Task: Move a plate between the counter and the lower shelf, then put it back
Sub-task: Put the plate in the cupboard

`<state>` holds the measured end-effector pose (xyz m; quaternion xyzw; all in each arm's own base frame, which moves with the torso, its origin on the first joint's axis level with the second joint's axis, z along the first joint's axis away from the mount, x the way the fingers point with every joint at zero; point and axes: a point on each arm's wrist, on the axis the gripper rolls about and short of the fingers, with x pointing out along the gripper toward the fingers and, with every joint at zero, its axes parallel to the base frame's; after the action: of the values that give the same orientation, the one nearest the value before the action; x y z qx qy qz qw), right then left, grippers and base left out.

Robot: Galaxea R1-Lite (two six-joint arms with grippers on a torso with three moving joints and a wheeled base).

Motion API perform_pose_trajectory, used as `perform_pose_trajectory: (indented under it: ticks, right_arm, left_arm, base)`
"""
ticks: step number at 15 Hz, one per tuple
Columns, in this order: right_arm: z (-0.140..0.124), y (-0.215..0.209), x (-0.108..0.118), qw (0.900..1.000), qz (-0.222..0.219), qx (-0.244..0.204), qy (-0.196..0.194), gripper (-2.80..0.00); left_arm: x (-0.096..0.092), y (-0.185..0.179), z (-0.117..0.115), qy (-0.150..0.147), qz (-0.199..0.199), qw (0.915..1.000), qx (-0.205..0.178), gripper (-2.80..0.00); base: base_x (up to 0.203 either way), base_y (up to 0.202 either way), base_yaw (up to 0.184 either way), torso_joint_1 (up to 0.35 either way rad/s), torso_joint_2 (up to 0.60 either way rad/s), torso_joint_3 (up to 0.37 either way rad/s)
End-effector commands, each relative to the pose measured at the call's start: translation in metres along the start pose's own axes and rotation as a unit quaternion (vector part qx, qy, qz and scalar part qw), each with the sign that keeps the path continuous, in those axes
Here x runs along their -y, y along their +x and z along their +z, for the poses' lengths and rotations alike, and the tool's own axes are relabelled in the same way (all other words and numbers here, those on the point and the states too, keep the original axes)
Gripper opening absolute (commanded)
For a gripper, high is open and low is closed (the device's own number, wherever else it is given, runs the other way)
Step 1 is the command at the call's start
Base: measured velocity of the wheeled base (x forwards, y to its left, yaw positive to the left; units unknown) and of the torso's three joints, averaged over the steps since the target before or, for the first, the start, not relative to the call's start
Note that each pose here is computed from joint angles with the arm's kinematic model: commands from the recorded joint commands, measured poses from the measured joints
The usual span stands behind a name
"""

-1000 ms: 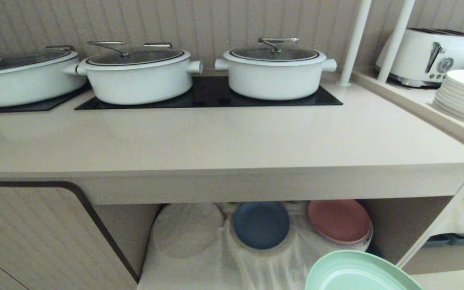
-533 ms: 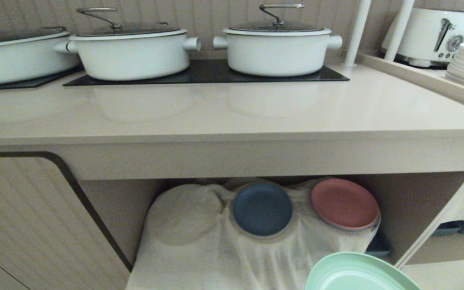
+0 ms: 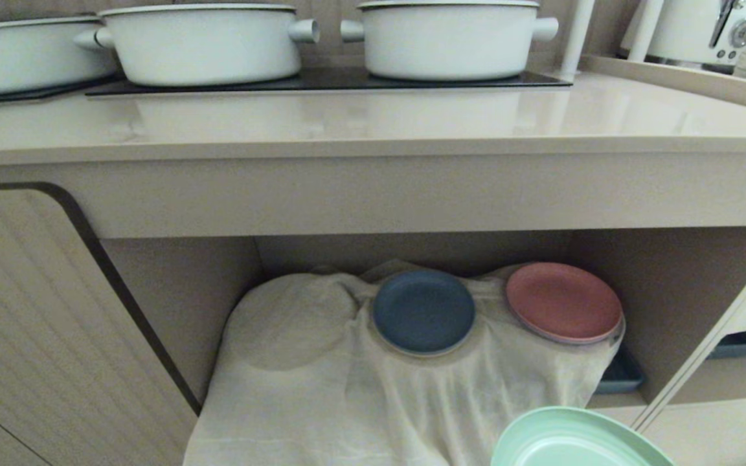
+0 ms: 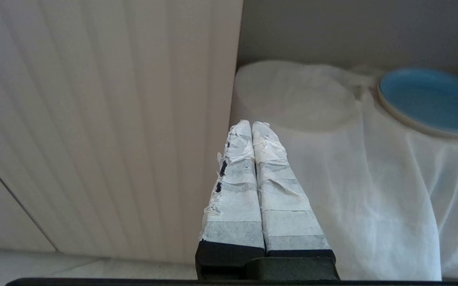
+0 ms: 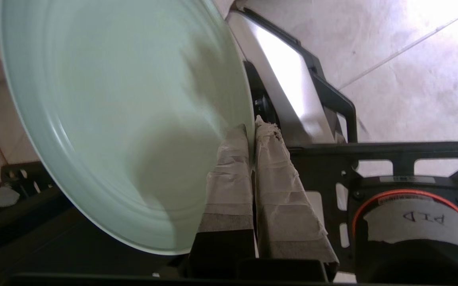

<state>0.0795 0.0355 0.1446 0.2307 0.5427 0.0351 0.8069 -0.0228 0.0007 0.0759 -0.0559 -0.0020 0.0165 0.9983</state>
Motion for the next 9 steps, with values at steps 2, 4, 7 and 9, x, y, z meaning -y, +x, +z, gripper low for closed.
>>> perform_pose_trajectory:
  ticks: [2, 4, 7, 9]
  right_arm:
    - [-0.0004, 0.0003, 0.0003, 1.000, -0.002, -0.003, 0.002, -2.80]
    - [-0.0001, 0.0000, 0.0000, 1.000, -0.001, -0.002, 0.002, -2.80]
    - [0.0003, -0.0002, -0.0003, 1.000, -0.001, -0.001, 0.002, -2.80]
    - [0.0002, -0.0002, -0.0003, 1.000, -0.001, -0.001, 0.002, -2.80]
  left_arm:
    - [-0.0001, 0.0000, -0.0004, -0.001, 0.000, 1.0000, -0.001, -2.80]
    - [-0.0001, 0.0000, -0.0004, 0.000, 0.000, 1.0000, -0.001, -2.80]
    - [-0.0001, 0.0000, -0.0004, 0.000, 0.000, 1.0000, -0.001, -2.80]
    - [-0.0001, 0.0000, -0.0004, -0.001, 0.000, 1.0000, -0.001, -2.80]
  base:
    - [0.000, 0.000, 0.000, -0.194, 0.35, 0.153]
    - [0.000, 0.000, 0.000, -0.062, 0.25, 0.048]
    - [0.000, 0.000, 0.000, -0.016, 0.07, 0.039]
    - [0.000, 0.000, 0.000, -0.002, 0.02, 0.041]
